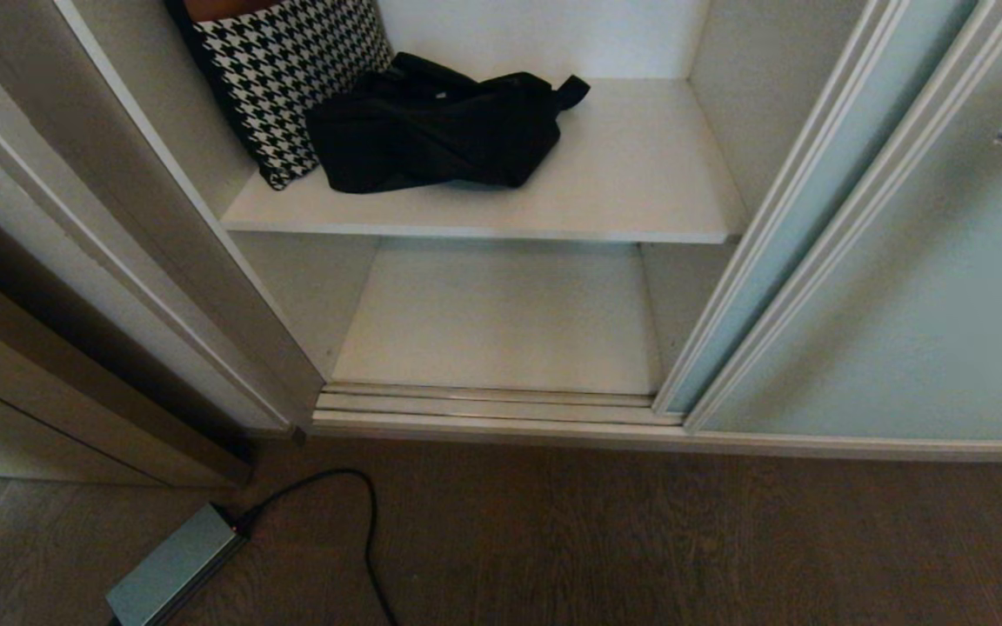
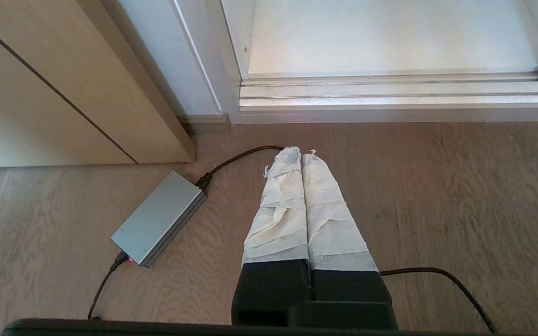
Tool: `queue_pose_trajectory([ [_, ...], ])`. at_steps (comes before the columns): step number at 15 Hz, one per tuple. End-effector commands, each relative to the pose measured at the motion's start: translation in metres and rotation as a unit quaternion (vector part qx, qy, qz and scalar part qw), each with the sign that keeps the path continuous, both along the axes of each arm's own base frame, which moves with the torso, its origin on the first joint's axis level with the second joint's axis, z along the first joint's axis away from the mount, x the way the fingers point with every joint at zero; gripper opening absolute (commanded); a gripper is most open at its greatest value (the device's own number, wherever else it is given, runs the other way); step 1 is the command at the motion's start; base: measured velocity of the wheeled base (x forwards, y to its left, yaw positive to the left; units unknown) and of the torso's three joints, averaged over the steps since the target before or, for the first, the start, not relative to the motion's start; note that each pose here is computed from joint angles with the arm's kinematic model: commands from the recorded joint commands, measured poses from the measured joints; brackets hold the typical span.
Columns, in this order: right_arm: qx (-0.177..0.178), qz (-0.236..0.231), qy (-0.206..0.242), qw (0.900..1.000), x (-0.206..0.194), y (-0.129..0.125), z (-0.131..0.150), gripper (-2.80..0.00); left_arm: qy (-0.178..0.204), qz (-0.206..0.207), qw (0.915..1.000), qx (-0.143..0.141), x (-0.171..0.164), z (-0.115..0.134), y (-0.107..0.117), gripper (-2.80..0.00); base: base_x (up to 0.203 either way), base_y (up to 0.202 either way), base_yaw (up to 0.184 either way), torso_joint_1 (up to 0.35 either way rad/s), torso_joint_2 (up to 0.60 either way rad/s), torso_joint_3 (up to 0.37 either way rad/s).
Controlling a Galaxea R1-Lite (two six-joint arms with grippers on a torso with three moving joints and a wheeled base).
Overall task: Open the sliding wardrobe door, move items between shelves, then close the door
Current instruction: Close the door
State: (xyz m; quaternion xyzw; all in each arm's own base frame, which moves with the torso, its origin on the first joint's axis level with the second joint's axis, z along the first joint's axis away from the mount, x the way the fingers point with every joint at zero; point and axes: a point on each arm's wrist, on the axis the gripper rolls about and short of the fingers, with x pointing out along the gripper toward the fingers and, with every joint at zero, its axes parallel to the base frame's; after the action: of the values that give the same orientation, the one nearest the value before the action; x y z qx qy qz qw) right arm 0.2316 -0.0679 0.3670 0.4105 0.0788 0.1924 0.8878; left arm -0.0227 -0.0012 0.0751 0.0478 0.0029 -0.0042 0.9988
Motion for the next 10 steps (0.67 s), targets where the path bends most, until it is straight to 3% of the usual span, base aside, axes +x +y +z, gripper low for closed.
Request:
queue_pose_trajectory([
  [1,0.008,0.007,0.018,1.000,0.016,-0.003,-0.010,-2.80,0.001,0.000,1.0000,0.000,0.000,0.000,0.000,-2.80,0.000,0.000,0.000,0.000,0.00,0.000],
  [10,0.006,0.033,0.016,0.999,0.053,0.003,-0.027,-2.80,0.001,0.000,1.0000,0.000,0.000,0.000,0.000,-2.80,0.000,0.000,0.000,0.000,0.00,0.000],
])
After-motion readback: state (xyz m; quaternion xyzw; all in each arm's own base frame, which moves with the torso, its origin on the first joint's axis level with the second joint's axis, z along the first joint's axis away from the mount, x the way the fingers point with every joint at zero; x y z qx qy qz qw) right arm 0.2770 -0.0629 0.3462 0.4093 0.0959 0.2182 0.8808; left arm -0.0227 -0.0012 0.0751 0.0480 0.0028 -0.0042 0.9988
